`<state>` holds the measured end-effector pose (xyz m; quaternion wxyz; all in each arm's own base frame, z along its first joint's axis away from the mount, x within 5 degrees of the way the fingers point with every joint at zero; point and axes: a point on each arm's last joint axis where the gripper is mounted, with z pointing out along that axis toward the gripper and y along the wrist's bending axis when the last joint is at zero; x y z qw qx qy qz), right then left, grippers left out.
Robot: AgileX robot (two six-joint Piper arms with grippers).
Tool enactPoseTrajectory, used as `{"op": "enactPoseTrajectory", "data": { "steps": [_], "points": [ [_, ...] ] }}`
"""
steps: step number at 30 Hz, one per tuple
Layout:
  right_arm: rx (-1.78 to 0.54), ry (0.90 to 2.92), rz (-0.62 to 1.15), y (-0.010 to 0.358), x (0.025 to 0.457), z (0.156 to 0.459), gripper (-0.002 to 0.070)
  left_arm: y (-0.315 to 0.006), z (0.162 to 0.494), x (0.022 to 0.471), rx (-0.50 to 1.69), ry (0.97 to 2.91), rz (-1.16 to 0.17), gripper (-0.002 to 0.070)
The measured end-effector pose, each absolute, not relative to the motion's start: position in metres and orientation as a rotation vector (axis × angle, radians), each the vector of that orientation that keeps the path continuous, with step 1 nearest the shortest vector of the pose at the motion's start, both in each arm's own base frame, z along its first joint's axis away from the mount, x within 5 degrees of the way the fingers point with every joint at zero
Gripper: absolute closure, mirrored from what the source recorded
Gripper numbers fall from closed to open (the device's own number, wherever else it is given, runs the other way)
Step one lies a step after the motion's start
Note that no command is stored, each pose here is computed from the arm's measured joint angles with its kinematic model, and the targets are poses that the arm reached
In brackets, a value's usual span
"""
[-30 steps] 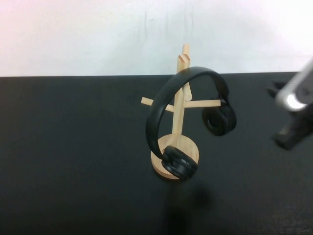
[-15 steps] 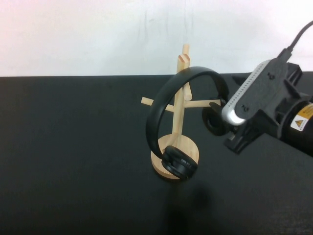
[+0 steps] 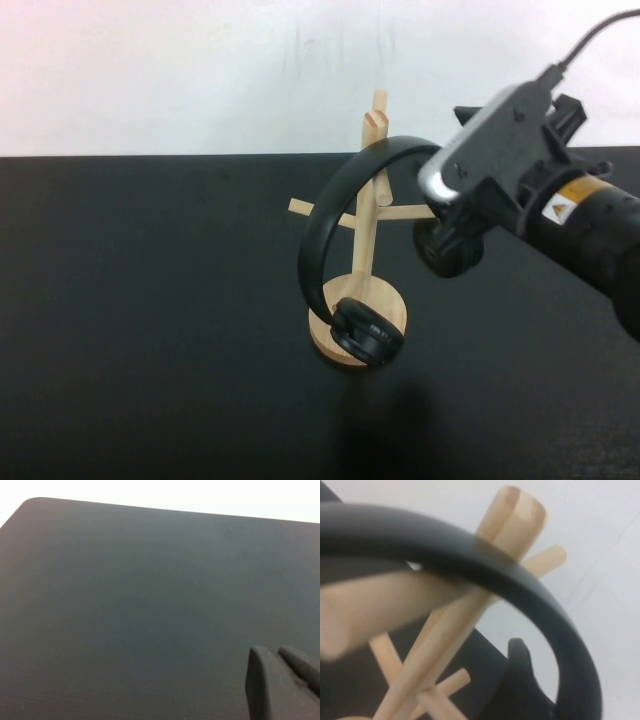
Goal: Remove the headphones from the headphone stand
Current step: Pick up the headphones from the headphone stand
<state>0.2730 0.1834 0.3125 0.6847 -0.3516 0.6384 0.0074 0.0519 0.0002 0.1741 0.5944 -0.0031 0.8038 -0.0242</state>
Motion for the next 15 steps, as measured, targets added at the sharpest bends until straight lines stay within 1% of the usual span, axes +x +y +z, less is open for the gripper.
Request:
{"op": "enactPoseTrajectory", "data": {
  "steps": [2,3,4,7,8,11,15],
  "points": [
    [-0.801,1.447,0.019,0.188,0.279,0.309,0.0252,0.000,0.174,0.052,-0.007,1.868,-0.056,0.0673],
    [-0.804,1.455,0.021,0.190,0.282,0.308,0.0293,0.000,0.174,0.052,-0.007,1.868,-0.056,0.0673],
    [-0.806,1.464,0.025,0.191,0.283,0.307,0.0356,0.000,0.174,0.052,-0.007,1.868,-0.056,0.0673],
    [-0.774,1.497,0.055,0.192,0.285,0.311,0.0639,0.000,0.174,0.052,-0.007,1.868,-0.056,0.0673],
    [-0.760,1.503,0.064,0.191,0.284,0.313,0.0680,0.000,0.174,0.052,-0.007,1.868,-0.056,0.0673],
    [-0.741,1.486,0.080,0.187,0.276,0.326,0.0681,0.000,0.174,0.052,-0.007,1.866,-0.057,0.0673],
    [-0.748,1.438,0.122,0.179,0.252,0.356,0.0681,0.000,0.174,0.052,-0.007,1.866,-0.057,0.0673]
  ]
}}
